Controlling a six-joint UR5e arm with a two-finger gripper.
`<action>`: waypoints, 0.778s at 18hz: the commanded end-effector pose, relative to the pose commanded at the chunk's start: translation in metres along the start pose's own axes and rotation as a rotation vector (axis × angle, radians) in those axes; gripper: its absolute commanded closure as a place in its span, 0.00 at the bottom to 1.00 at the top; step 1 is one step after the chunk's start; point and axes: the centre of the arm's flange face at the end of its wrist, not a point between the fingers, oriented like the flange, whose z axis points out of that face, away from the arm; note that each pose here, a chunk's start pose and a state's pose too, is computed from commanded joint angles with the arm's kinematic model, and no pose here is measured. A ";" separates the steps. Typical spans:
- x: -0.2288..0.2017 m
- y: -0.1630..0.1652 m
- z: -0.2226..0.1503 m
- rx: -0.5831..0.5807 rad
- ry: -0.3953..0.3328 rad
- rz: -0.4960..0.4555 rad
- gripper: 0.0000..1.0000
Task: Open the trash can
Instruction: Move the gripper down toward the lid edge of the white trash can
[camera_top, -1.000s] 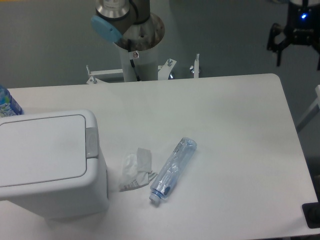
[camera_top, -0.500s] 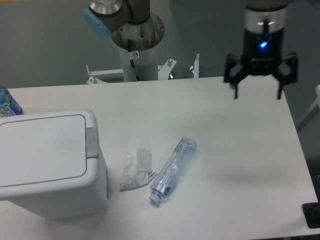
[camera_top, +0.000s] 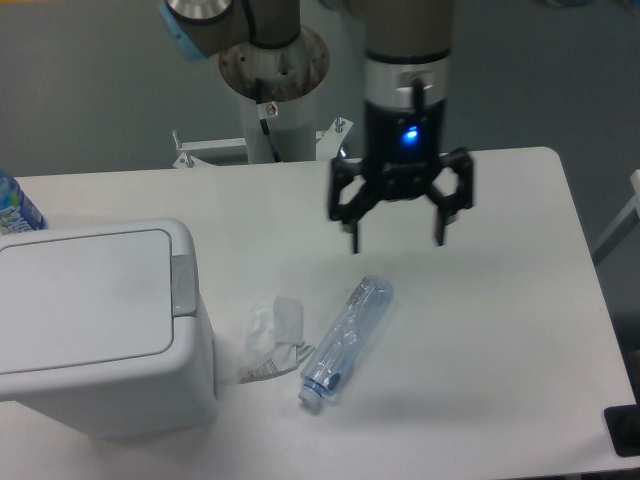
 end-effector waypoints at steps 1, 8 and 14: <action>0.011 0.001 0.005 -0.005 0.037 -0.036 0.00; 0.051 0.009 0.028 -0.045 0.180 -0.101 0.00; 0.062 0.019 0.047 -0.087 0.203 -0.096 0.00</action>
